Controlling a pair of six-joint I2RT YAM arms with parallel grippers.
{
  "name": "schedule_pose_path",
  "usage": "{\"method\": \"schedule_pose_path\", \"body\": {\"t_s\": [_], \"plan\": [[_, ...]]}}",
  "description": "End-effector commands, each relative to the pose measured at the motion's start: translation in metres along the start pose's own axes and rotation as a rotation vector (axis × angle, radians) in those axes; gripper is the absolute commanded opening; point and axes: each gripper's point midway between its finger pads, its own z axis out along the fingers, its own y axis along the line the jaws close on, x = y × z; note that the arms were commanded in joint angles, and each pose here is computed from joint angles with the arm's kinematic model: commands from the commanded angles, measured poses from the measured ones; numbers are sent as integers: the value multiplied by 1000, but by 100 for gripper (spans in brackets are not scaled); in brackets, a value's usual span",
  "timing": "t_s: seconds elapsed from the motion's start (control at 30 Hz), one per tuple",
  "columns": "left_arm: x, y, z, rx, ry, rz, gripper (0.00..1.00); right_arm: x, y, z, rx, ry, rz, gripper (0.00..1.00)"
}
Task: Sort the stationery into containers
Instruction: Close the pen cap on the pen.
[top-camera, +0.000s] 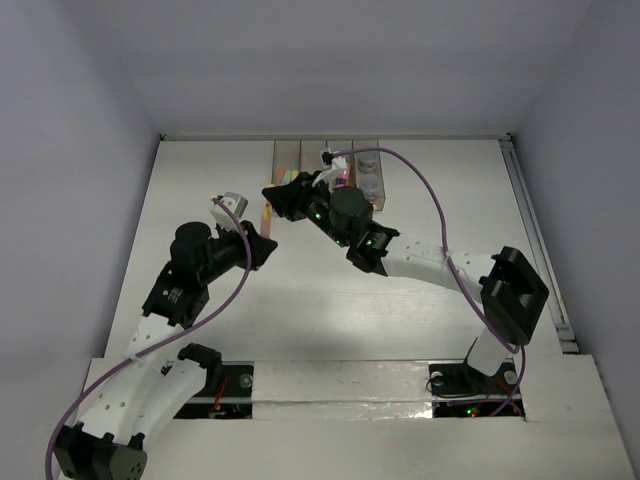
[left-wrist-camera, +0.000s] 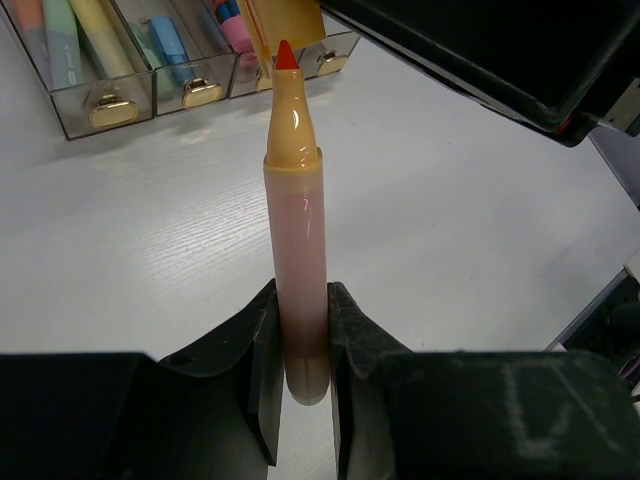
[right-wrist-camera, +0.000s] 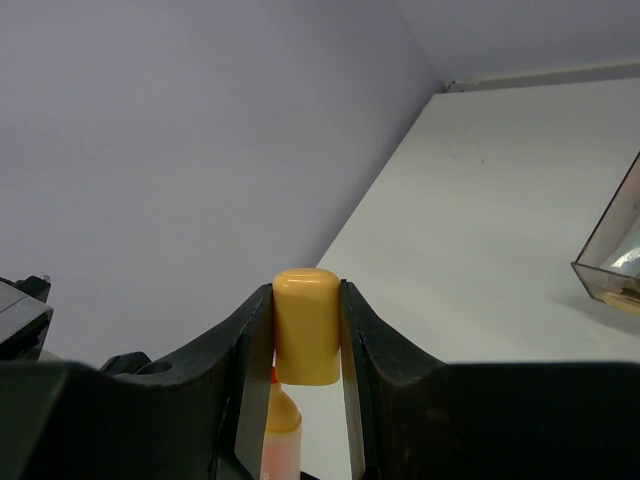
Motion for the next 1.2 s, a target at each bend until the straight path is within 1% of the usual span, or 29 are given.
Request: {"method": "schedule_pose_path", "body": {"t_s": [0.0, 0.7, 0.97, 1.17], "plan": [[-19, -8, 0, 36, -55, 30, 0, -38, 31, -3, -79, -101, 7, 12], [-17, -12, 1, 59, -47, 31, 0, -23, 32, 9, -79, -60, 1, 12], [-22, -8, -2, 28, -67, 32, 0, -26, 33, 3, -83, -66, 4, 12], [-27, -3, -5, -9, -96, 34, 0, -15, 34, -5, -82, -52, 10, 12]]}}
